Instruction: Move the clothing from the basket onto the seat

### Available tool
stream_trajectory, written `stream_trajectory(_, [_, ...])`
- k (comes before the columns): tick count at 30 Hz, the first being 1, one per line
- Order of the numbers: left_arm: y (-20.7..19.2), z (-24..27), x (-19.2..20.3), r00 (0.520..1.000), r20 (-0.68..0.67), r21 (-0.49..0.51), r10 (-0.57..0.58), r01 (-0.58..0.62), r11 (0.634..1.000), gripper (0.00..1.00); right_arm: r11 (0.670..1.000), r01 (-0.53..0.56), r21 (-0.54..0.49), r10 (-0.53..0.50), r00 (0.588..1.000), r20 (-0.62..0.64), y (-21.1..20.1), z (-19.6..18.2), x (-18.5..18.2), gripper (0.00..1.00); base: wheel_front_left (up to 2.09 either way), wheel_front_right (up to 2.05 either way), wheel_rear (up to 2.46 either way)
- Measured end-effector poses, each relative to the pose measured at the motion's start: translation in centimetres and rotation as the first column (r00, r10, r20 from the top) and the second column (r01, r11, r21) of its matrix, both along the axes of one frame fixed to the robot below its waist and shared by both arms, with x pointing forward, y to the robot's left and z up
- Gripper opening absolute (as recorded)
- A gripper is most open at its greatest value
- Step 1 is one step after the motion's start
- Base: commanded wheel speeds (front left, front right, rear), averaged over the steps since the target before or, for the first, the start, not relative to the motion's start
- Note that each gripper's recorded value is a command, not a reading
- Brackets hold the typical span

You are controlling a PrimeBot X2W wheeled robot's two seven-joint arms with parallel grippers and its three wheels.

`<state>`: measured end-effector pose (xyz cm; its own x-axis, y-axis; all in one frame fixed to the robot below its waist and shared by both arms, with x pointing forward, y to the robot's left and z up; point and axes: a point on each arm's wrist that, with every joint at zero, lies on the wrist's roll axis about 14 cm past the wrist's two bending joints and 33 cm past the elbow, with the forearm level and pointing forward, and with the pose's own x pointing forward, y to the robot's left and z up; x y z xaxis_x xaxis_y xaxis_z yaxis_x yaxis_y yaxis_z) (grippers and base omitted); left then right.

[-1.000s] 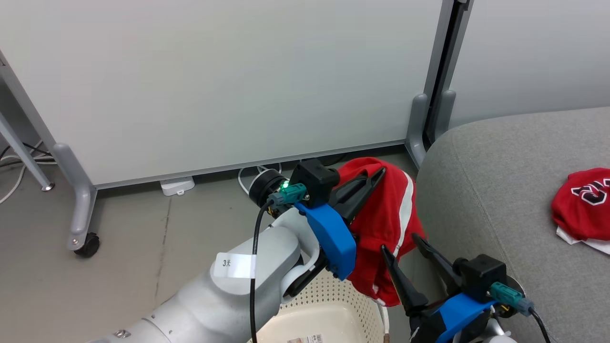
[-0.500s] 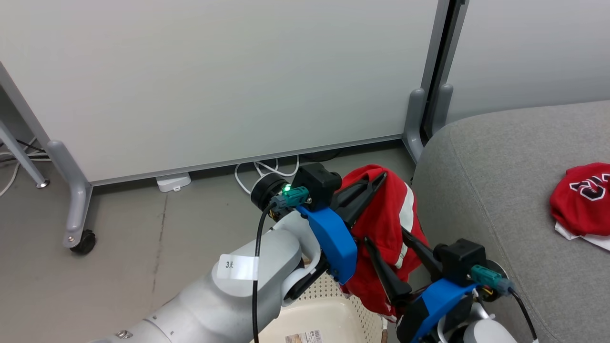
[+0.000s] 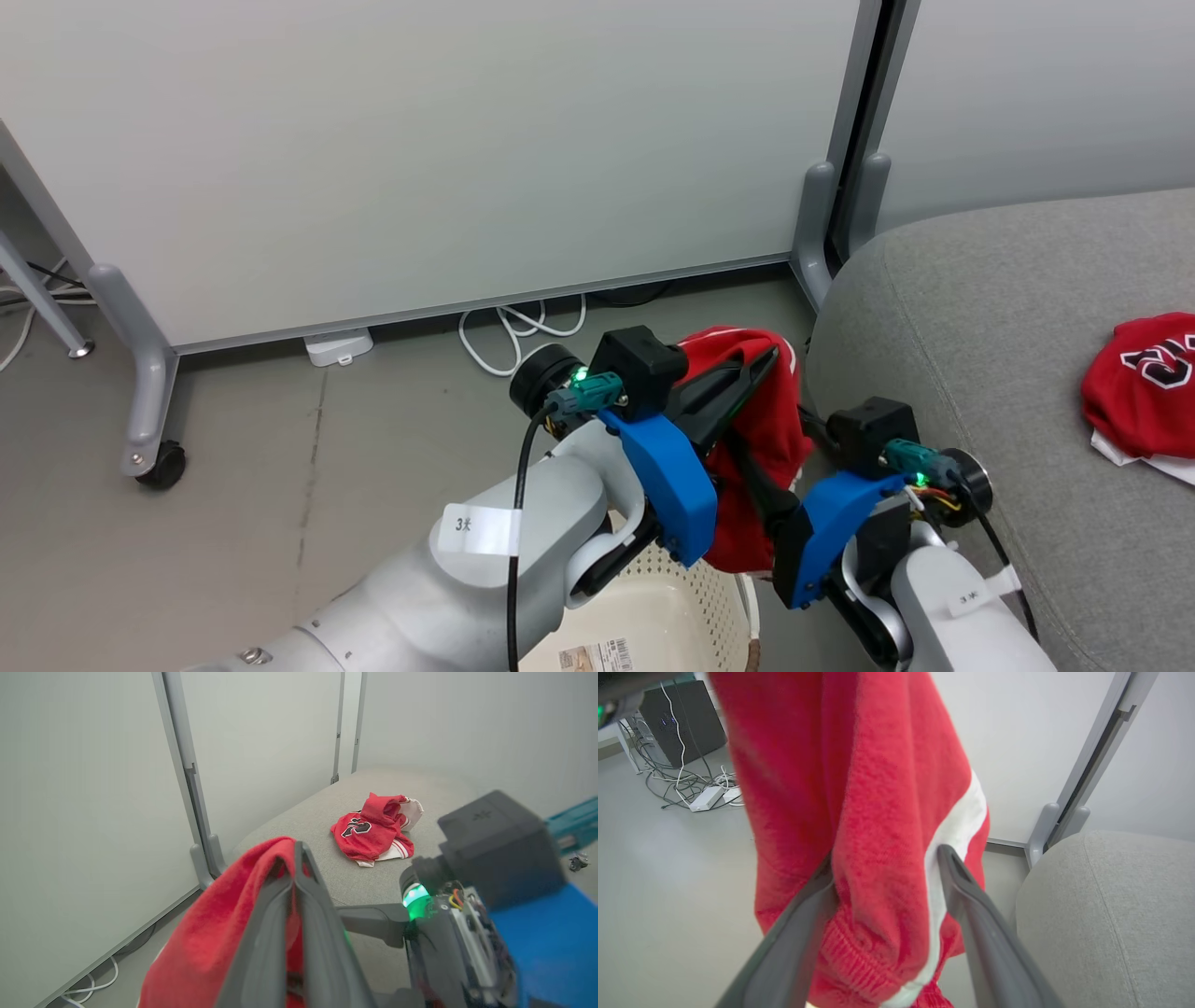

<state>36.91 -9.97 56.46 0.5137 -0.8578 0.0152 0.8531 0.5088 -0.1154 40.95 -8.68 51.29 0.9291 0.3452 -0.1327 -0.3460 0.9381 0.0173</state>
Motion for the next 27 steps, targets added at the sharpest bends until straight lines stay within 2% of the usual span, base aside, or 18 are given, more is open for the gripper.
stream_trajectory(1, [0.0,0.0,0.0,1.000,0.000,0.000,-0.001,0.001,1.000,0.00,1.000,-0.007,0.004,0.007,1.000,-0.006,0.3,-0.1,0.1,0.76,0.00,0.00,0.00])
stream_trajectory(2, [-0.1,0.0,-0.1,1.000,0.001,-0.001,-0.003,0.003,1.000,0.00,1.000,-0.014,0.008,0.015,1.000,-0.010,0.5,-0.1,0.2,0.36,0.00,0.00,0.00])
stream_trajectory(3, [0.0,0.1,-0.1,1.000,0.001,-0.001,-0.003,0.003,1.000,0.00,1.000,-0.022,0.010,0.022,1.000,-0.009,0.8,0.0,0.3,0.00,0.00,0.00,0.00])
stream_trajectory(27, [0.0,0.3,0.1,1.000,0.008,-0.001,-0.005,0.005,1.000,0.00,0.998,-0.028,0.055,0.029,0.999,-0.025,1.1,-0.5,0.4,0.00,0.00,0.00,0.00])
